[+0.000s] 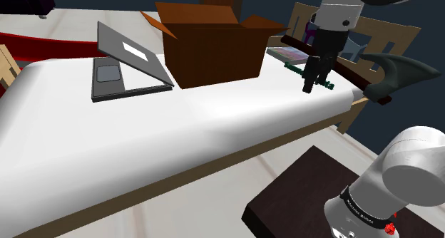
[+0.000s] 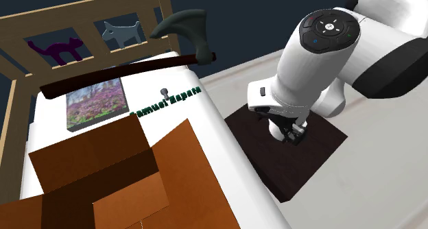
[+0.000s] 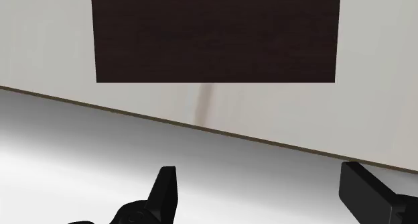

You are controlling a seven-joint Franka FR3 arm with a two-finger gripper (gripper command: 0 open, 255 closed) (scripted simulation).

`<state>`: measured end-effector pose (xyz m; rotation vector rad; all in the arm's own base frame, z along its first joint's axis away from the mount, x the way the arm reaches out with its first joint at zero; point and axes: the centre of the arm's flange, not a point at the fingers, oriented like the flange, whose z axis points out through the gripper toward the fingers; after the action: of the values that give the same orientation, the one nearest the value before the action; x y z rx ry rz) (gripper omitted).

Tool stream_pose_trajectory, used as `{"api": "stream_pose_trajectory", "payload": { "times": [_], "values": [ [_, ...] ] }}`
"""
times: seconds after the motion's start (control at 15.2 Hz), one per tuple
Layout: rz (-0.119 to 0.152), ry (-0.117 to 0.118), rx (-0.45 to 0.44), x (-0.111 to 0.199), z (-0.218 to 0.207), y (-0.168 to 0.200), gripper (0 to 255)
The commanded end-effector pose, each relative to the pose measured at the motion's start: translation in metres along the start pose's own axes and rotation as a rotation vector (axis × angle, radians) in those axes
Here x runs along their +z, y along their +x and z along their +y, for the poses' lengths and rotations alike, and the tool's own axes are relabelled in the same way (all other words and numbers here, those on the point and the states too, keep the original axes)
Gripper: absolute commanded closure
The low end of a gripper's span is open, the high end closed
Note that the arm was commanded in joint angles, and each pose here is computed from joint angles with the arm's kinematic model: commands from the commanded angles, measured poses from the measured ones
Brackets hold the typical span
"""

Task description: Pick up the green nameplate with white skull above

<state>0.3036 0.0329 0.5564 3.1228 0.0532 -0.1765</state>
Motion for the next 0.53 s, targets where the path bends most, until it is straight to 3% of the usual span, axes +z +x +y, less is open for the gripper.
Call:
{"api": "stream_pose_trajectory", "payload": {
  "times": [0.0, 0.46],
  "values": [
    [0.000, 0.000, 0.000, 0.000, 0.000, 0.000, 0],
    [-0.029, 0.010, -0.009, -0.006, 0.086, 0.043, 0]
  ]
}}
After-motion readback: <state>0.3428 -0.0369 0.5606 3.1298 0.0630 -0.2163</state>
